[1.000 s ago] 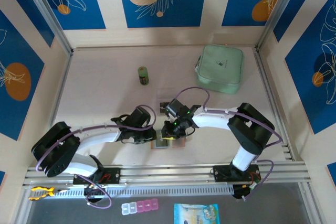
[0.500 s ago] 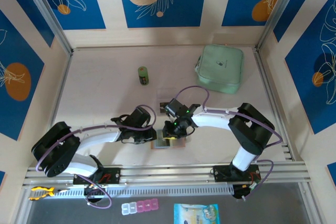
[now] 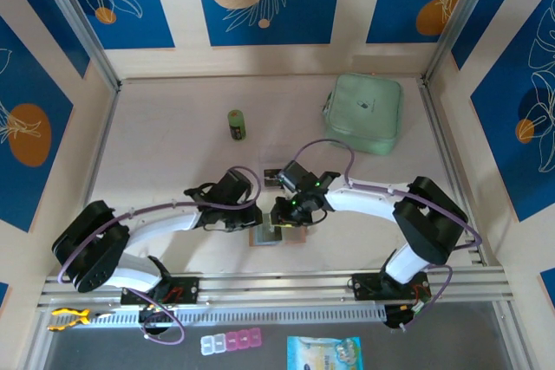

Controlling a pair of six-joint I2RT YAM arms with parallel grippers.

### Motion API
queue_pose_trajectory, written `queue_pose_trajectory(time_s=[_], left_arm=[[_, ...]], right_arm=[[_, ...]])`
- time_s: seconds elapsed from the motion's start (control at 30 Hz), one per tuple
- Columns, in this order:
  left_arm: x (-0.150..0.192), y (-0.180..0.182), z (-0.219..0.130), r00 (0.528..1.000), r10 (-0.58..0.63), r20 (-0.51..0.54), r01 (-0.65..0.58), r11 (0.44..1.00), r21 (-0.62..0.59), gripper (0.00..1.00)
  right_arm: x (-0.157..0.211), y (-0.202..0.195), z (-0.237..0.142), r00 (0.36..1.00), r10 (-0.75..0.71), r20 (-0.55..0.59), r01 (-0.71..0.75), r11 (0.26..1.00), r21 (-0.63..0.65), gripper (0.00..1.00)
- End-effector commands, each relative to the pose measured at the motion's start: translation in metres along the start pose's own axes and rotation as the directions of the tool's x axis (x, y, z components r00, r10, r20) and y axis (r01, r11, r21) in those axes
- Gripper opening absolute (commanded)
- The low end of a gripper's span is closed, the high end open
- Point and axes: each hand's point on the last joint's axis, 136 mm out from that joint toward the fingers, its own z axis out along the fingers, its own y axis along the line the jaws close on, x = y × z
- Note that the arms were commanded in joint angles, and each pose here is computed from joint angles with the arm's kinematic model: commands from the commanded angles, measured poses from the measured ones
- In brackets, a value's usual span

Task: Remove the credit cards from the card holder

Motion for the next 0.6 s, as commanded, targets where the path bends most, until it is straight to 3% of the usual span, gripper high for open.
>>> queue_pose_trajectory(time_s=[0.0, 0.57], left_arm=[[0.0, -0.012, -0.002, 1.0, 0.019, -0.02, -0.018, 0.999, 0.03, 0.11], [0.018, 0.012, 0.018, 0.996, 0.003, -0.091, -0.006, 0.999, -0.037, 0.02]], right_arm=[[0.003, -0.007, -0.003, 1.0, 0.022, -0.007, -0.022, 1.0, -0.006, 0.26], [0.004, -0.018, 0.009, 0.998, 0.054, -0.036, -0.054, 0.998, -0.019, 0.27]])
